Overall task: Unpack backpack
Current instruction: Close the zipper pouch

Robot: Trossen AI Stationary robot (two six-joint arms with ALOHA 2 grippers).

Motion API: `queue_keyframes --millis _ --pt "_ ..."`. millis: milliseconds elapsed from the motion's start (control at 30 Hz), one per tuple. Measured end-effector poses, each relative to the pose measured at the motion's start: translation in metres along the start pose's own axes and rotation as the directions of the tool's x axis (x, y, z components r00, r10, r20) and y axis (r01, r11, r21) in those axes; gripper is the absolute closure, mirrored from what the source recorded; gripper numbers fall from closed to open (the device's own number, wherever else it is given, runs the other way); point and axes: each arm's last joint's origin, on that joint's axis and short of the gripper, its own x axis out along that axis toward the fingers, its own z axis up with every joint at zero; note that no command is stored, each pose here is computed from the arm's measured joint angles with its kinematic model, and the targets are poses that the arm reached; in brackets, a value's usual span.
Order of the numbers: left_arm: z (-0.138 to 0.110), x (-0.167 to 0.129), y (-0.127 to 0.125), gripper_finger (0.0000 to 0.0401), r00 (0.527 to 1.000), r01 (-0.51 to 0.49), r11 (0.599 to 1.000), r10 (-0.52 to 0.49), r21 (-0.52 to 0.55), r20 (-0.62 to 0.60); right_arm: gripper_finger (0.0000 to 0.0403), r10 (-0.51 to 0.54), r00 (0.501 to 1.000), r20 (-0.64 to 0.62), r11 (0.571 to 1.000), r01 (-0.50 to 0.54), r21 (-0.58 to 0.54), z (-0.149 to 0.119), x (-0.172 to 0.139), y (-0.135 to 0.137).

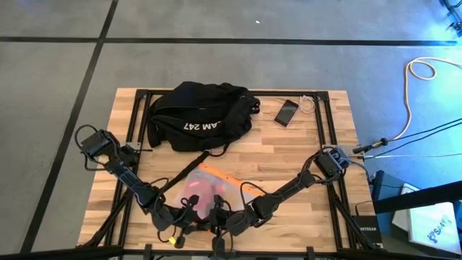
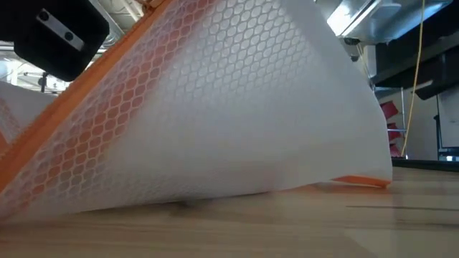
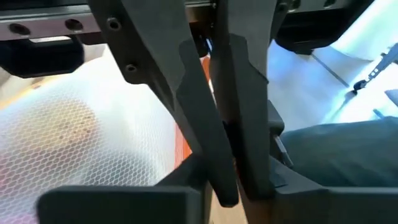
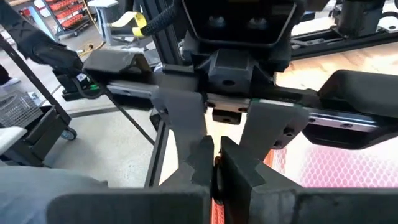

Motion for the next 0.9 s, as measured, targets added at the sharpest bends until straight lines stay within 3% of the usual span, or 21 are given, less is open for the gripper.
queue_keyframes --millis 267,400,500,733,900 --pt "0.0014 0.0021 0.004 0.0249 1.0 -0.008 1.0 0.008 -0.027 -0.002 0.0403 -0.005 1.0 -0.014 1.0 0.005 -0.006 -0.003 0.0008 -0.0014" --pt "0.0044 0.0038 0.0079 0.0215 0.999 -0.042 0.998 0.042 -0.042 0.018 0.0403 -0.007 1.0 -0.019 1.0 0.007 -0.007 -0.0044 0.0013 -0.002" --pt "0.0062 0.0047 0.0099 0.0216 0.998 -0.059 0.997 0.06 -0.043 0.024 0.0403 -0.008 1.0 -0.023 1.0 0.008 -0.008 -0.0055 0.0015 -0.0023" --pt "0.0056 0.0047 0.0097 0.0267 0.999 -0.037 0.999 0.037 -0.037 0.003 0.0402 -0.018 0.999 -0.028 1.0 0.018 0.006 -0.007 0.0019 -0.0033" --pt "0.0048 0.0049 0.0093 0.0251 1.0 -0.011 0.999 0.01 -0.039 -0.016 0.0402 -0.018 1.0 -0.02 1.0 0.018 0.016 -0.0062 0.0017 -0.0027"
